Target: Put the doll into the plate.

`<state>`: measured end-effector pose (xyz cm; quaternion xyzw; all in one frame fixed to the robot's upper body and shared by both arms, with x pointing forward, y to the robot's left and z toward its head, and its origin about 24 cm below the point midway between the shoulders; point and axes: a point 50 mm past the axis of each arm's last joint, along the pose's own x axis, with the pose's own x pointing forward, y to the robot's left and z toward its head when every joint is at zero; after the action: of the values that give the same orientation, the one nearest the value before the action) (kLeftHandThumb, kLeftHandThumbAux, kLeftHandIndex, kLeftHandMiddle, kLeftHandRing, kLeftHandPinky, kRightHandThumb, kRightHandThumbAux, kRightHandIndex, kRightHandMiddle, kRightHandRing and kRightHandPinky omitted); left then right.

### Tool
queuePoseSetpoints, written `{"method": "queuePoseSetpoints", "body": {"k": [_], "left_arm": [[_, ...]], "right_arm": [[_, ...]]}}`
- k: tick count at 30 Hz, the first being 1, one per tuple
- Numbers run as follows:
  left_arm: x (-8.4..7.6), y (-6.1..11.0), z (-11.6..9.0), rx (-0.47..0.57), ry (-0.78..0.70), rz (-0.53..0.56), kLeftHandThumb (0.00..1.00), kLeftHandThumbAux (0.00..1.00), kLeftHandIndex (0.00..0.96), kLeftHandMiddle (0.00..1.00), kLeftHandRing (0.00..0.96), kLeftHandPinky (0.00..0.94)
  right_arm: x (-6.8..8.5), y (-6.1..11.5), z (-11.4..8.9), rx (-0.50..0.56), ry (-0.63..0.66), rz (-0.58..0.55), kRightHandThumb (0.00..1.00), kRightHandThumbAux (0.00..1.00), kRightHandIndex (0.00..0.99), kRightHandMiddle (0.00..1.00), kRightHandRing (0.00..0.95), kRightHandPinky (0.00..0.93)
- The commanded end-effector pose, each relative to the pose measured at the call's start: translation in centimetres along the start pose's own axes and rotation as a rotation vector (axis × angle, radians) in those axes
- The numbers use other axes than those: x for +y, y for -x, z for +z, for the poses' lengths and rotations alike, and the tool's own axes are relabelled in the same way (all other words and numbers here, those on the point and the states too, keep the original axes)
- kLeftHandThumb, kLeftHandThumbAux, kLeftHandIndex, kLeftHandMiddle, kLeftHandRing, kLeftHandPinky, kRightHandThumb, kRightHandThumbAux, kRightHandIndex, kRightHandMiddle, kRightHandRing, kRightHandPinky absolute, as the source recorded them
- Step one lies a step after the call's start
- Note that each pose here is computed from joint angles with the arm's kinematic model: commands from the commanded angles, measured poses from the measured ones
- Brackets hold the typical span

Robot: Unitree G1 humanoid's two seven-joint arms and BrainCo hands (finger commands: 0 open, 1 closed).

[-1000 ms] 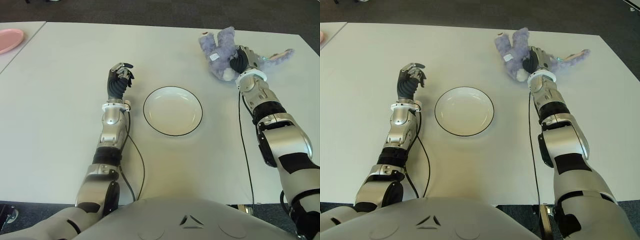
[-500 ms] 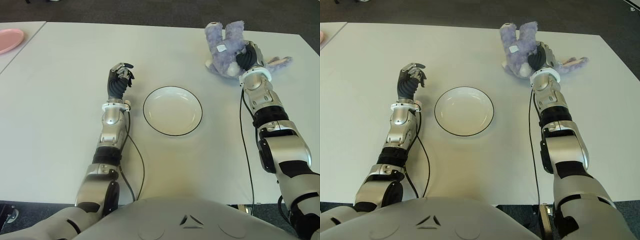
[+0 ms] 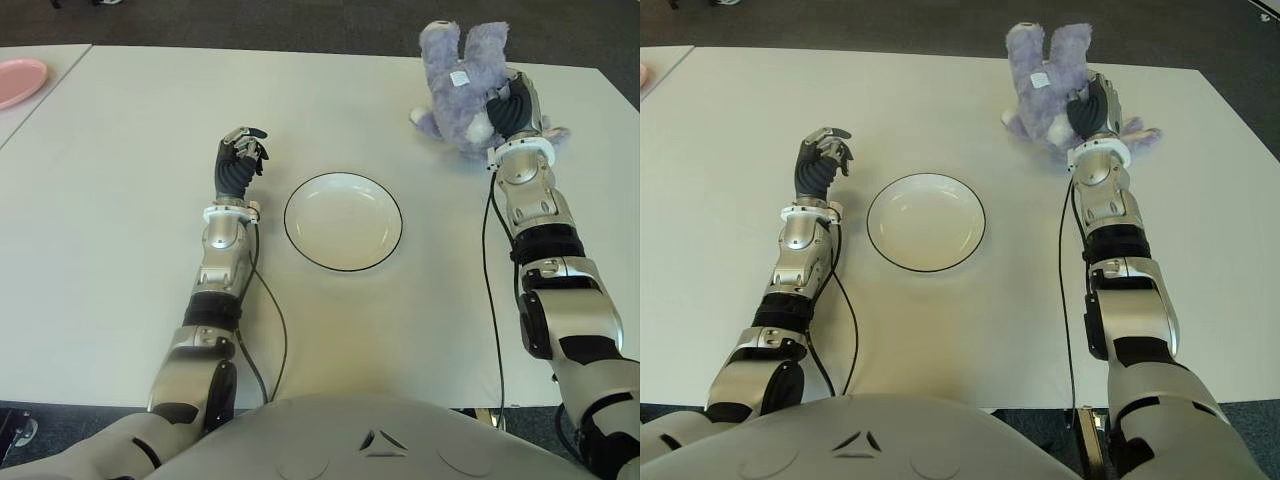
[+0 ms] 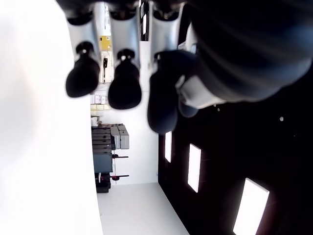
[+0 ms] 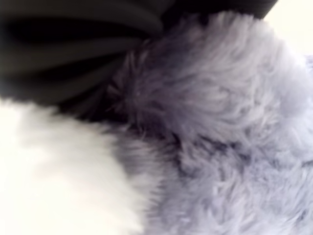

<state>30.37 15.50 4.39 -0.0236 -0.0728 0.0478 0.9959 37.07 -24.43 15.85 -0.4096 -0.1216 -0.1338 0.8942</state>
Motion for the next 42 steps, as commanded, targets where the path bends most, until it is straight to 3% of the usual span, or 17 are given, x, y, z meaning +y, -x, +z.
{"method": "queuePoseSetpoints", "body": {"k": [1, 9, 11, 14, 17, 42], "left_arm": [[0.7, 3.7, -5.1, 0.220, 0.019, 0.028, 0.715, 0.701, 0.444, 0.735, 0.757, 0.730], [0.5, 3.4, -5.0, 0.215, 0.020, 0.036, 0.716, 0.700, 0.444, 0.734, 0.759, 0.756], [0.5, 3.4, -5.1, 0.217, 0.015, 0.035, 0.716, 0.700, 0.444, 0.733, 0.760, 0.748], [0.6, 3.3, -5.1, 0.219, 0.007, 0.036, 0.715, 0.701, 0.443, 0.732, 0.758, 0.744], [0.5, 3.1, -5.1, 0.218, 0.004, 0.036, 0.715, 0.701, 0.443, 0.734, 0.760, 0.756], [0.1, 1.9, -5.1, 0.216, 0.029, 0.007, 0.716, 0.701, 0.443, 0.722, 0.747, 0.727]], "right_arm": [[0.1, 0.3, 0.9, -0.044, -0.036, -0.022, 0.953, 0.659, 0.378, 0.501, 0.526, 0.856], [-0.3, 0.6, 2.4, -0.136, -0.035, -0.042, 0.953, 0.659, 0.378, 0.501, 0.524, 0.863], [-0.4, 0.6, 2.7, -0.155, -0.034, -0.044, 0.895, 0.670, 0.386, 0.517, 0.727, 0.878], [-0.5, 0.7, 3.2, -0.188, -0.036, -0.037, 0.868, 0.676, 0.390, 0.525, 0.822, 0.885], [-0.6, 0.8, 3.9, -0.217, -0.040, -0.026, 0.859, 0.678, 0.392, 0.530, 0.856, 0.891], [-0.7, 1.9, 9.5, -0.479, -0.037, -0.005, 0.853, 0.679, 0.394, 0.535, 0.879, 0.885]]}}
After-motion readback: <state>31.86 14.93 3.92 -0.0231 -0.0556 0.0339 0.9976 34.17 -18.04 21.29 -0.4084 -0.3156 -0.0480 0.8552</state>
